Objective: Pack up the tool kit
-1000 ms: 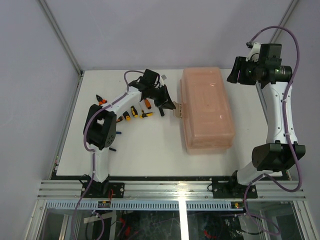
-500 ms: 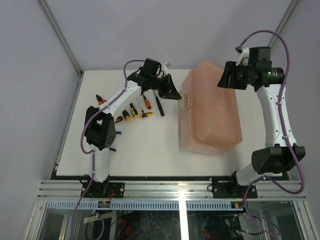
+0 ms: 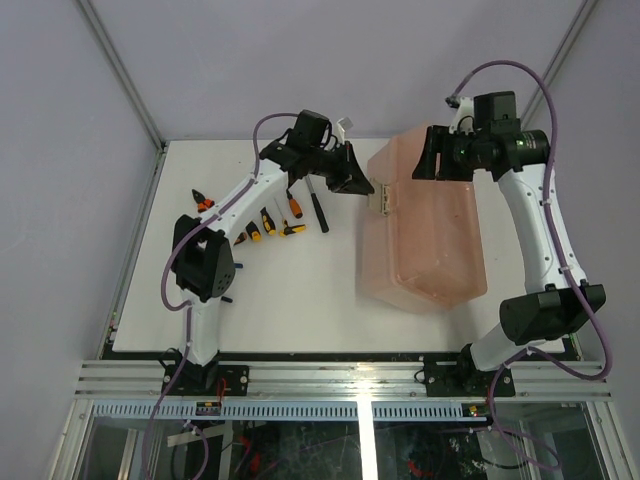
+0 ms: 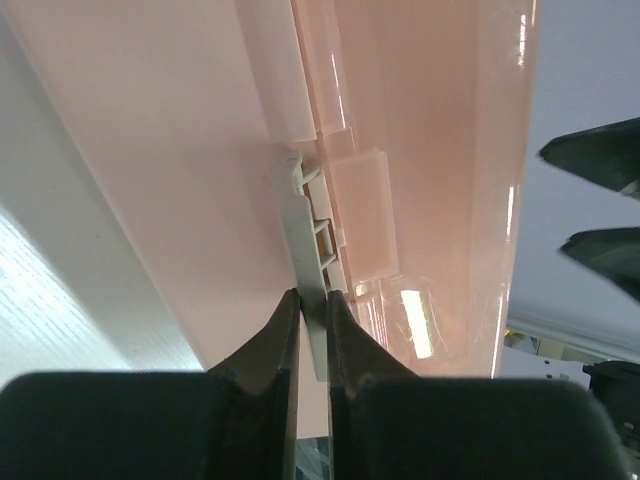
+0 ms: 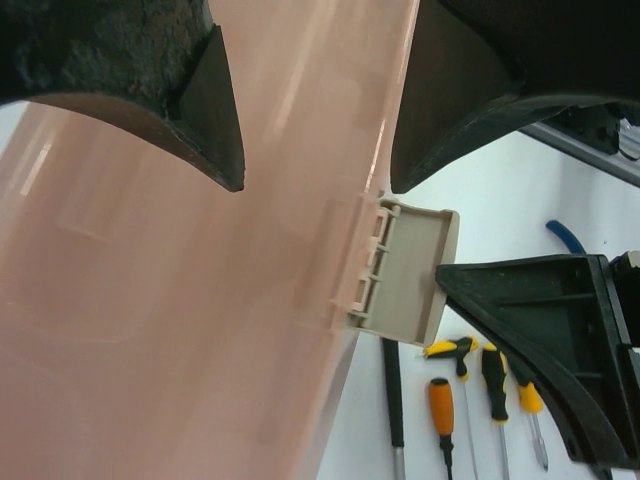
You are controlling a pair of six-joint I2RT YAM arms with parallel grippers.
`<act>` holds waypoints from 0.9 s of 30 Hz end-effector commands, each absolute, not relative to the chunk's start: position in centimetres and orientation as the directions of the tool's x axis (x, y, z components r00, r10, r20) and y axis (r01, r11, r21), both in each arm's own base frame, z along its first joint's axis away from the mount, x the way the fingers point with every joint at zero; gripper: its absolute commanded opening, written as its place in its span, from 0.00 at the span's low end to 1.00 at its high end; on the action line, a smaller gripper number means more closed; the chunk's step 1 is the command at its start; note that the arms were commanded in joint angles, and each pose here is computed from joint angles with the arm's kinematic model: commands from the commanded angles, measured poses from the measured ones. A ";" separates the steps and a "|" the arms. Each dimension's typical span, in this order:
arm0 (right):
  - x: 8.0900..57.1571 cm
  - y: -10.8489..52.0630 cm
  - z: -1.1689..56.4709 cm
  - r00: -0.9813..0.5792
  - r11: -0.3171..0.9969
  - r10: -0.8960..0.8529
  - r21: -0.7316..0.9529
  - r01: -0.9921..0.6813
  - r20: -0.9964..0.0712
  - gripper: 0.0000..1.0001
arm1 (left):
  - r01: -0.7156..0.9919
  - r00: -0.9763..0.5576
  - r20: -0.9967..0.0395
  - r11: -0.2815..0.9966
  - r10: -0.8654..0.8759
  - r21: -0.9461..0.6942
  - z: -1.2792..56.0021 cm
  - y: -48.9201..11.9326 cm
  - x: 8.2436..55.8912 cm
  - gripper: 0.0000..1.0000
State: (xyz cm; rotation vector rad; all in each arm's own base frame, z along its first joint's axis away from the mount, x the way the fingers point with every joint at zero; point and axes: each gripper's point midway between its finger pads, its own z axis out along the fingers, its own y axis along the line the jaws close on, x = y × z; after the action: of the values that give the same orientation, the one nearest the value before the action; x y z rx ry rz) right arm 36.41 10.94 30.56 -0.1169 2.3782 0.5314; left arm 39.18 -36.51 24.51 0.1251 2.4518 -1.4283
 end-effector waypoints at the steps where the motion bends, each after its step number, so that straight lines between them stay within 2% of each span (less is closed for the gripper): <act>1: 35.7 12.2 29.2 -0.795 0.926 0.019 0.309 -0.214 -0.607 0.67 | 0.369 -0.907 -0.419 0.384 -0.052 -0.846 29.5 -37.8 39.0 0.00; 5: 35.4 11.3 26.9 -0.829 0.951 -0.007 0.253 -0.179 -0.560 0.67 | 0.364 -0.908 -0.415 0.389 -0.053 -0.846 29.1 -37.7 39.0 0.00; 14: 35.8 8.8 29.0 -0.774 0.982 0.021 0.160 -0.104 -0.633 0.68 | 0.349 -0.912 -0.405 0.407 -0.058 -0.844 28.2 -37.0 38.8 0.00; 27: 34.5 4.1 27.8 -0.789 0.994 0.054 0.110 -0.018 -0.612 0.68 | 0.299 -0.919 -0.382 0.450 -0.103 -0.842 25.9 -34.1 40.4 0.00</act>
State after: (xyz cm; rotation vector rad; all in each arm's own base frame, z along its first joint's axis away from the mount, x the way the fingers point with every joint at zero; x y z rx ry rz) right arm 36.23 6.35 28.84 -0.0059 2.4151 0.2237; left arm 39.77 -35.90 24.23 0.1038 2.4304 -1.4740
